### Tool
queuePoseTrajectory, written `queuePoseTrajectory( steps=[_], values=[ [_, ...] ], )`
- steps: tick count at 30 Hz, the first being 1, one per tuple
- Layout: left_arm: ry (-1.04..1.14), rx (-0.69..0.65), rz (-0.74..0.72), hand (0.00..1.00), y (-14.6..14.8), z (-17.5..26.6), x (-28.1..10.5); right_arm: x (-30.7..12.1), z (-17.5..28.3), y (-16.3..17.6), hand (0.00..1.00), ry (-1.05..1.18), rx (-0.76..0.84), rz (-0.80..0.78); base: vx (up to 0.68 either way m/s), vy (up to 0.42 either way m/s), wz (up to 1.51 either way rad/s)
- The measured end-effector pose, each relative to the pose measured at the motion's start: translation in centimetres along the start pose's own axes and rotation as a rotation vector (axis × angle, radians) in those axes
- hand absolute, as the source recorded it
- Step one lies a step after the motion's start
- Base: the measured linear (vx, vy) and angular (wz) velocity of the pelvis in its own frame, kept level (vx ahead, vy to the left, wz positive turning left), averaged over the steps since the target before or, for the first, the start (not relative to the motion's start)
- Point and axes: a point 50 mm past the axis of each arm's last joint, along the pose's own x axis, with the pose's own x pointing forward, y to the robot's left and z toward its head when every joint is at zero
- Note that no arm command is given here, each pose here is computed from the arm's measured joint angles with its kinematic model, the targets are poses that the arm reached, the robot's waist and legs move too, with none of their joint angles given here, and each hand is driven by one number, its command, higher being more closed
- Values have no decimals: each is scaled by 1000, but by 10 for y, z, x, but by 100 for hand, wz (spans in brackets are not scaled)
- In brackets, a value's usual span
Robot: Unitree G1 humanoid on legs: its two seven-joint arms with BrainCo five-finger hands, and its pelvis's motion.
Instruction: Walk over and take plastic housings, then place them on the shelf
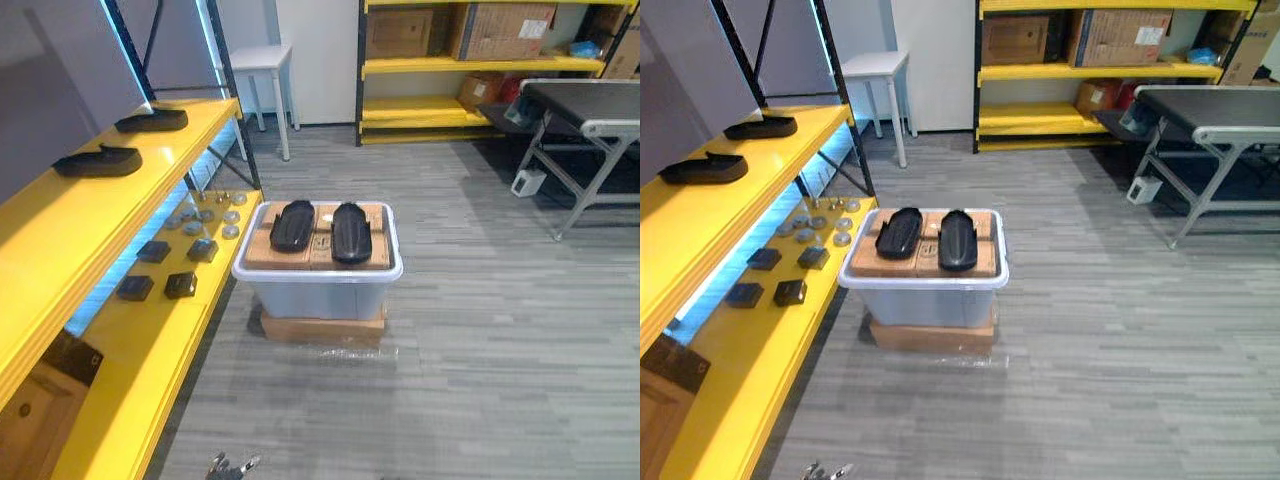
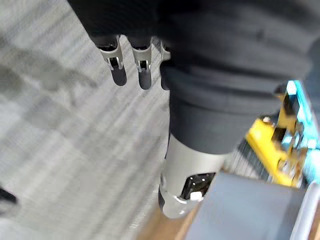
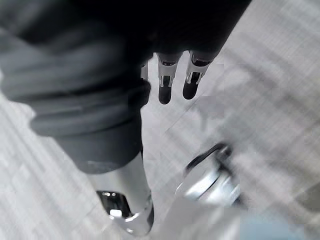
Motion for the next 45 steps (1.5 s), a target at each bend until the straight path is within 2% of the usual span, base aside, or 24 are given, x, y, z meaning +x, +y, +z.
queuePoseTrajectory(
  steps=[2, 7, 8, 12, 15, 16, 20, 24, 26, 30, 35, 40, 45],
  values=[
    [70, -12, 60, 0, 25, -22, -8, 0, 2, 1, 0, -5, -7, 3, 567, -54, -57],
    [217, -31, 133, 0, 57, -64, -28, 10, 30, 3, 0, -44, 60, -15, 616, 138, -73],
    [224, -23, 152, 0, 66, -63, -28, 10, 26, 3, 0, -25, 45, -15, 471, 176, -9],
    [180, -6, 145, 0, 69, -46, -20, 11, 33, 7, 0, -44, -23, 5, 634, 261, 30],
    [135, 64, 128, 0, 69, -26, -12, 9, 42, 26, 0, -99, -197, 66, 462, 93, 74],
    [113, 95, 111, 0, 66, -20, -9, 5, 52, 34, 0, -172, -282, 92, 345, -1, 52],
    [3, 133, 90, 0, 55, 3, -4, -26, 96, 69, 0, -502, -412, 182, 440, -179, 87],
    [49, 116, 98, 0, 49, -17, -10, -50, 117, 87, 0, -700, -508, 192, 311, -221, 33],
    [42, 124, 71, 0, 37, -15, -8, -69, 135, 106, 0, -847, -528, 214, 173, -146, 21],
    [-14, 166, 34, 0, 21, -2, -3, -91, 166, 135, 0, -1040, -500, 196, 32, -20, 25],
    [-103, 232, -29, 0, -5, 20, 3, -131, 214, 191, 0, -1273, -390, 219, -57, 38, 27],
    [-130, 251, -50, 0, -18, 29, 5, -142, 251, 213, 0, -1323, -321, 144, -69, 41, 12],
    [-155, 252, -65, 0, -28, 36, 6, -131, 255, 212, 0, -1249, -295, 41, -59, 36, -1]
  ],
)
